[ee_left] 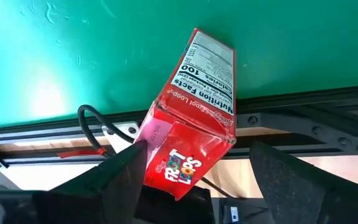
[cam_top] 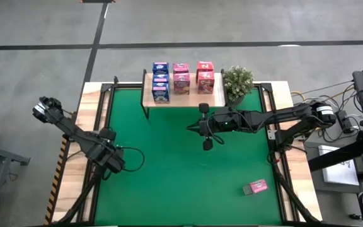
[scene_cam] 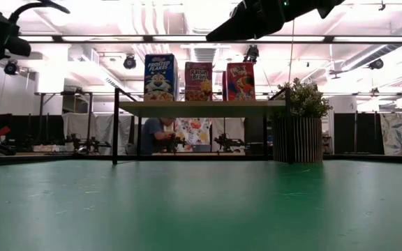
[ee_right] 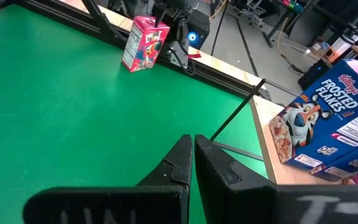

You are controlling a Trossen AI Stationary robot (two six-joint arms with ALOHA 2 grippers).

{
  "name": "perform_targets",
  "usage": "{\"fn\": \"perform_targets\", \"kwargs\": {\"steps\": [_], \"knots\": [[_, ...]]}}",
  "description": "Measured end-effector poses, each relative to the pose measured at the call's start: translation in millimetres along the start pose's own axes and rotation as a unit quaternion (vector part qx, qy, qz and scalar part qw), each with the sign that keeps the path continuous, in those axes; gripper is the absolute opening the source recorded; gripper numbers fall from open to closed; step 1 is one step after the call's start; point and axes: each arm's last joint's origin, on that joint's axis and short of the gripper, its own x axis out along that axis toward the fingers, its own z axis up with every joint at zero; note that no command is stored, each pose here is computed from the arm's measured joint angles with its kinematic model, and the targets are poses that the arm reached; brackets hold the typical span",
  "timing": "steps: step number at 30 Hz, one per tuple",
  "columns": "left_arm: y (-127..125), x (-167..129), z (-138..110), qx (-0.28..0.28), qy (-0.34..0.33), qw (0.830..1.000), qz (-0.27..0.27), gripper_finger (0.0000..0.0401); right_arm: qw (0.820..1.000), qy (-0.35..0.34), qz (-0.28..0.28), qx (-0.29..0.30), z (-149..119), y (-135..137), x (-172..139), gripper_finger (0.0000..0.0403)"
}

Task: Stack cereal on shelf
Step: Put the red cereal box on the shelf aligned with the red cereal boxes

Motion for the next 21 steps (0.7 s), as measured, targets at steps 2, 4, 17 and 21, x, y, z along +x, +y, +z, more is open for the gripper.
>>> {"fn": "perform_targets", "kwargs": {"steps": [2,4,17,21], "knots": [[-0.1,-3.4,0.8,-0.001,-0.009,1.000,-0.001,0.0265,1.000,0.000,0.000,0.000,0.0,0.0,0.0,0.0009],[0.3,-6.9,1.3,-0.002,-0.019,1.000,0.003,0.0263,1.000,0.000,0.000,0.000,0.0,0.0,0.0,0.0009],[2.3,-10.3,0.6,0.001,-0.038,0.999,0.022,0.0262,1.000,0.000,0.000,0.000,-0.1,0.1,0.1,0.0009],[2.4,-8.9,0.2,0.002,-0.036,0.999,0.023,0.0262,1.000,0.000,0.000,0.000,-0.1,0.1,0.1,0.0009]]}}
